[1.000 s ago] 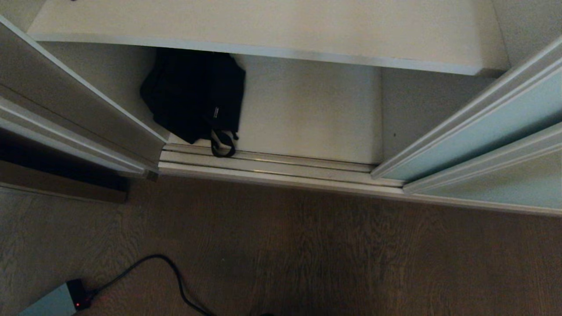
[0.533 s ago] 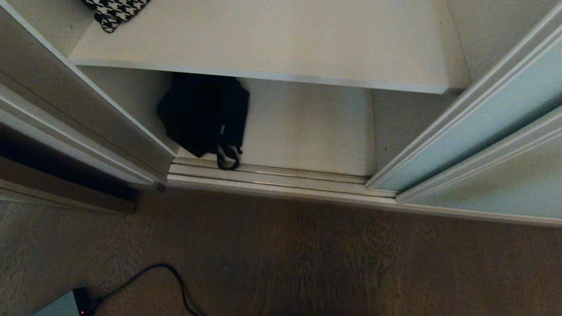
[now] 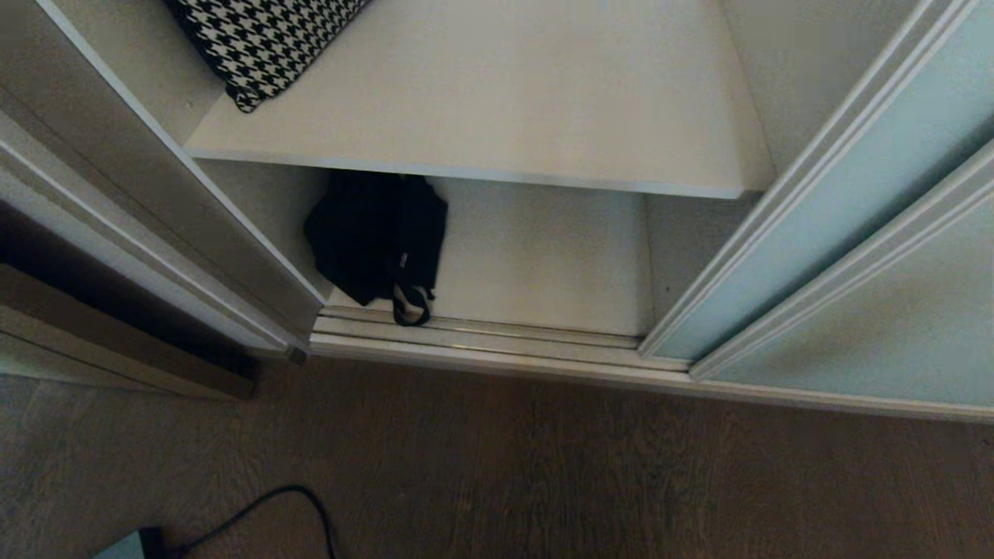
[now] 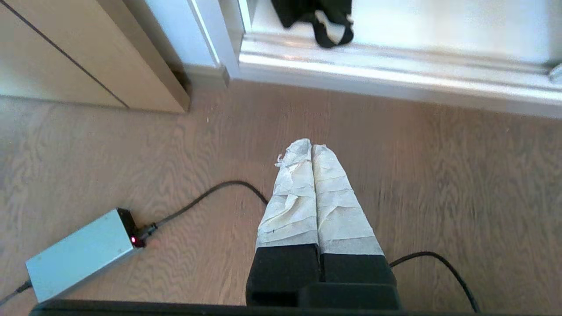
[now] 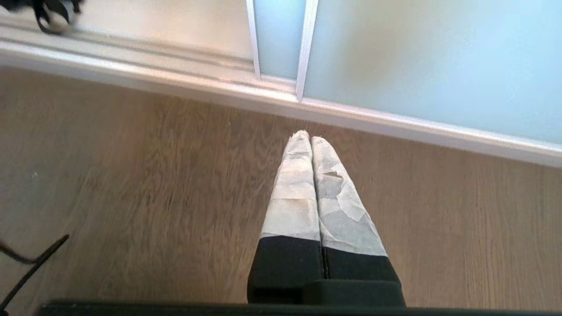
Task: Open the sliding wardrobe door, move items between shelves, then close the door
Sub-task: Close the door
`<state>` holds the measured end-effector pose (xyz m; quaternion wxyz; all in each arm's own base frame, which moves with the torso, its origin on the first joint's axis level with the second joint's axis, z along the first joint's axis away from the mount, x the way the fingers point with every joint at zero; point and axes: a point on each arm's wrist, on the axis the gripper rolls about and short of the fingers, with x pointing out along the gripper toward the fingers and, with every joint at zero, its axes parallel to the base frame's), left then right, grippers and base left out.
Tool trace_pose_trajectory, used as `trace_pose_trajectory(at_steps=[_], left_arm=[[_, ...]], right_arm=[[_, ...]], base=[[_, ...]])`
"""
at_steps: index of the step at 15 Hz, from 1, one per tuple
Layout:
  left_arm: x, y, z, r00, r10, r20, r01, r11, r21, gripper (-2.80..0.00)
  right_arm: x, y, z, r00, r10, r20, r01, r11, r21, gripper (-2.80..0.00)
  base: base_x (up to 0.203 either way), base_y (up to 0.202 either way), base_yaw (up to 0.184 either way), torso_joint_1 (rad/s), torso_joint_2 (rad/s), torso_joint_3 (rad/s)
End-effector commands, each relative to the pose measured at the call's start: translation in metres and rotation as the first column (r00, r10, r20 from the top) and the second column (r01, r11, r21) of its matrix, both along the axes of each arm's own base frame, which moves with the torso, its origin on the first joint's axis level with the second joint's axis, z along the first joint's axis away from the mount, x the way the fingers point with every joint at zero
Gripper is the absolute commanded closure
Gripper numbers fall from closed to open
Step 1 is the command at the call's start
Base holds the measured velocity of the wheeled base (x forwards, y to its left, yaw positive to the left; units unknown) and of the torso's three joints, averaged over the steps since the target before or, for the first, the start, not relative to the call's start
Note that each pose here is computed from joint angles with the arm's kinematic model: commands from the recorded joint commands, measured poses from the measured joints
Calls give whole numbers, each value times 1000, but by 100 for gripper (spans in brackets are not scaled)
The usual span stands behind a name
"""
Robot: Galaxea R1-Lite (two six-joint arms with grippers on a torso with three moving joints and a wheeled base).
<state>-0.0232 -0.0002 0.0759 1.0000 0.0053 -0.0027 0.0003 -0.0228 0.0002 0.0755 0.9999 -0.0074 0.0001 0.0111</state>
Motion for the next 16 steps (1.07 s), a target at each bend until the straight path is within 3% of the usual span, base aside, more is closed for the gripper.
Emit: trace_pose_trajectory(at_steps=[1,10,16], left_arm=[[0,0,0,1000,1,-4,-1,1000,-1,0],[0,0,0,1000,0,-4,0,1000,0,0],[0,0,0,1000,1,-2,-1,1000,0,0]], right_arm=[[0,0,-1,1000,1,3,-1,1000,0,0],[0,0,-1,1000,1,2,-1,1000,0,0],[0,0,-1,1000,1,4,-1,1000,0,0]], base=[[0,0,0,-2,-2,212],[0,0,0,3,0,205],[0,0,0,0,0,0]])
